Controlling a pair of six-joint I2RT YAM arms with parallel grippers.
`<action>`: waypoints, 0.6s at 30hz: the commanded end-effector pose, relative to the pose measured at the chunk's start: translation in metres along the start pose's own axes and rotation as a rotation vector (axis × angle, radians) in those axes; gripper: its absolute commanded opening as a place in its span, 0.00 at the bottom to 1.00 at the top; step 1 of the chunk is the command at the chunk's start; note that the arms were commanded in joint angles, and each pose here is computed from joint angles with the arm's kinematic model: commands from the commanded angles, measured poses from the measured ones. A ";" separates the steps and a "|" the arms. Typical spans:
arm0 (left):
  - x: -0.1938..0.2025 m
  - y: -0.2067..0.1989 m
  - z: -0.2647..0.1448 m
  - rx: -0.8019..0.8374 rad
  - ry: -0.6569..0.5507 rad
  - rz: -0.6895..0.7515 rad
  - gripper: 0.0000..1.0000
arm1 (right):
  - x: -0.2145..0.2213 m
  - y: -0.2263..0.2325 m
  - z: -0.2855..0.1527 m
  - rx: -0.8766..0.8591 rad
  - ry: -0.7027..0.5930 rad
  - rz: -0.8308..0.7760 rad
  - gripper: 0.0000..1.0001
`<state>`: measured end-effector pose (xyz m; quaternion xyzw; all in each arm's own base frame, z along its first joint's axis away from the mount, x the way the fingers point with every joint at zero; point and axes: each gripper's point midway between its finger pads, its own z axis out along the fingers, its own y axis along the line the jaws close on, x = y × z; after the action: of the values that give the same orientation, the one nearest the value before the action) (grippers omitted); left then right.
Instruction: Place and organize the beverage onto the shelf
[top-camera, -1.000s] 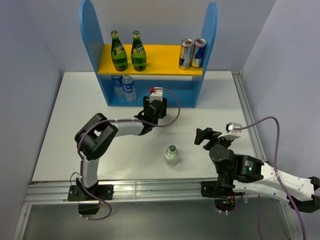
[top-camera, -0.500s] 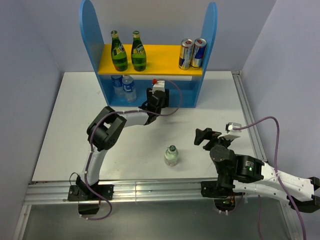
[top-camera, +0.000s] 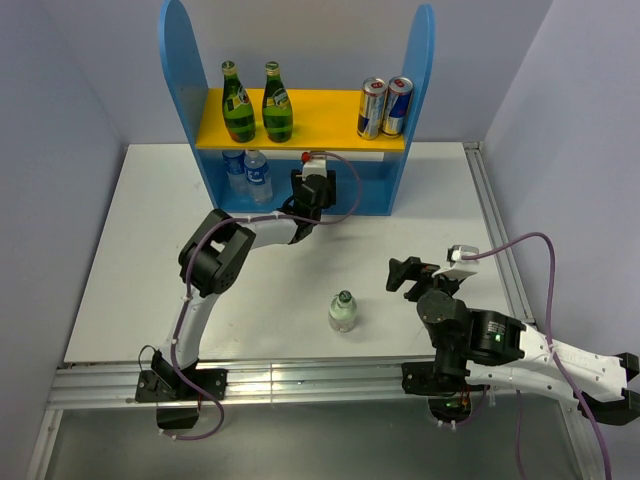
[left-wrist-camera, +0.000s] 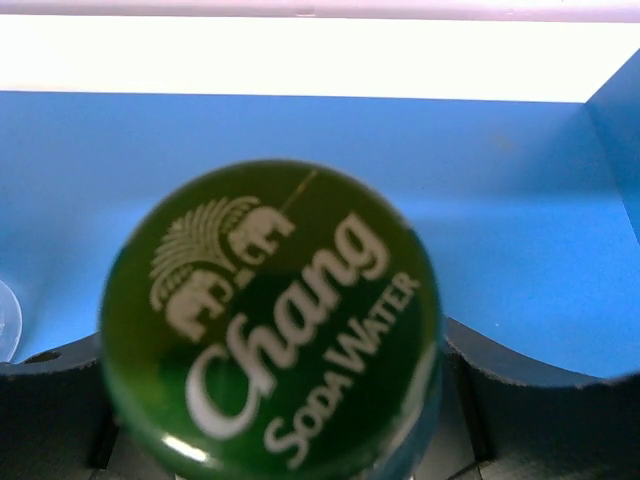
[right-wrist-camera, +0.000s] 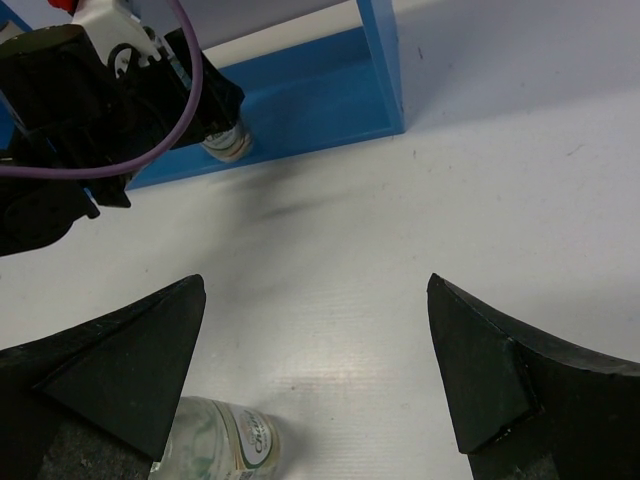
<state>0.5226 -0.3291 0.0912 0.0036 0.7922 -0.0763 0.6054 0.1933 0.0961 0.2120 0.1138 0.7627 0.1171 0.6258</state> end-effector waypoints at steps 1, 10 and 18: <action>-0.063 -0.023 0.004 0.068 -0.150 -0.108 0.13 | -0.004 0.006 0.000 -0.010 -0.013 0.028 0.99; -0.062 -0.023 -0.002 0.089 -0.138 -0.099 0.97 | -0.003 0.007 0.001 -0.007 -0.009 0.019 0.99; -0.058 -0.017 -0.013 0.090 -0.118 -0.091 0.99 | -0.002 0.006 0.002 0.000 -0.011 0.014 0.99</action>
<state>0.5252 -0.3366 0.0995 0.0057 0.7824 -0.1034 0.6142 0.1938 0.0986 0.2099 0.1079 0.7657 0.1123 0.6241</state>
